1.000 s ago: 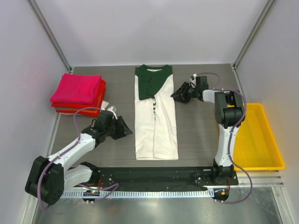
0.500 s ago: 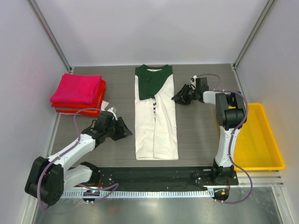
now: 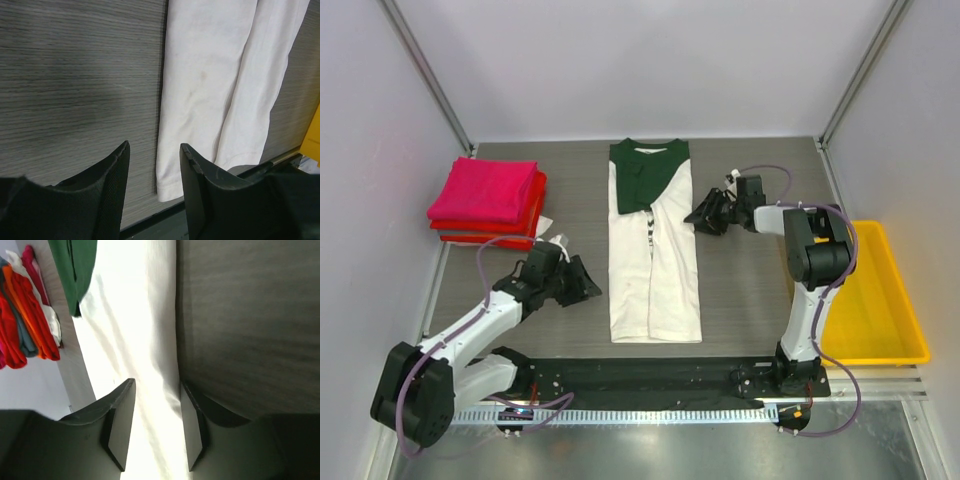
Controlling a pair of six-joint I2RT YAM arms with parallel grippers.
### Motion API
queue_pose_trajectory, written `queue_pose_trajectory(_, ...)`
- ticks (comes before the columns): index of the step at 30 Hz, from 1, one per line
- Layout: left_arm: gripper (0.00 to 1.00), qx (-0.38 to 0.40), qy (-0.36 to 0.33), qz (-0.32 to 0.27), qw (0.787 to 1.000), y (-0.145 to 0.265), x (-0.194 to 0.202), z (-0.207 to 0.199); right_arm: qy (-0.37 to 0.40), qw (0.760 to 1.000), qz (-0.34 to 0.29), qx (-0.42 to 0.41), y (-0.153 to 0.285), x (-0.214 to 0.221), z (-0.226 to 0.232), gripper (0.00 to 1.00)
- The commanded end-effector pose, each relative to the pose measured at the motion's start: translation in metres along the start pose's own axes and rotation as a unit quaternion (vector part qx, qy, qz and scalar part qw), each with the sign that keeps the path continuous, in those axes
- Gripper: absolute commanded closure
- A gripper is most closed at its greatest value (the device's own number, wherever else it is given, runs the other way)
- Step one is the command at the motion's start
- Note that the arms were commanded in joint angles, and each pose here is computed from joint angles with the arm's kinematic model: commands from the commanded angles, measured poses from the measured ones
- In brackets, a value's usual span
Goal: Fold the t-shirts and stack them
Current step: Fold the tshirt
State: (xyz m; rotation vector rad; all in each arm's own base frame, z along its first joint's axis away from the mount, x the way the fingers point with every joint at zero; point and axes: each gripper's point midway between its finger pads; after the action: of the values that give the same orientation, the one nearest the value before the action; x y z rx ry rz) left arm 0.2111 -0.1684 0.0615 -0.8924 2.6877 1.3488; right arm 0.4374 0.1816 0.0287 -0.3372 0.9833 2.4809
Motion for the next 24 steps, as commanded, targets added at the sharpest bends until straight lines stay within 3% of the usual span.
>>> queue_pose_trajectory(1, 0.54, 0.004, -0.001, 0.009, 1.0, 0.004, 0.005, -0.001, -0.011, 0.994, 0.039, 0.1, 0.013, 0.051, -0.041, 0.51)
queue_pose_trajectory(5, 0.51, 0.0, 0.005, 0.023, 1.0, 0.003, 0.012, 0.0, 0.005, 0.992, 0.031, 0.125, 0.041, 0.064, -0.036, 0.49)
queue_pose_trajectory(11, 0.44, -0.009, 0.005, 0.051, 0.999, 0.0, 0.029, 0.002, 0.021, 0.979, 0.097, 0.18, 0.076, 0.145, -0.042, 0.54)
queue_pose_trajectory(20, 0.46, -0.023, 0.03, 0.087, 0.996, -0.004, 0.056, 0.009, -0.01, 0.968, 0.148, 0.202, 0.114, 0.254, -0.036, 0.56)
queue_pose_trajectory(24, 0.47, -0.015, 0.038, 0.088, 0.995, -0.003, 0.062, 0.008, -0.016, 0.97, 0.132, 0.203, 0.126, 0.272, -0.03, 0.57)
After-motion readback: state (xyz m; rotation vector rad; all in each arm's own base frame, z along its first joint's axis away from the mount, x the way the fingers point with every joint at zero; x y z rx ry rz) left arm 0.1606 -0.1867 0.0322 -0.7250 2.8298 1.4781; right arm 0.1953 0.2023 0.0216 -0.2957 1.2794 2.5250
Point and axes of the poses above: each gripper's point midway between its finger pads, its own y axis back along the fingers, its own z axis along the line the jaws close on, x = y × z, and after that the axes turned 10 degrees about y, right-handed
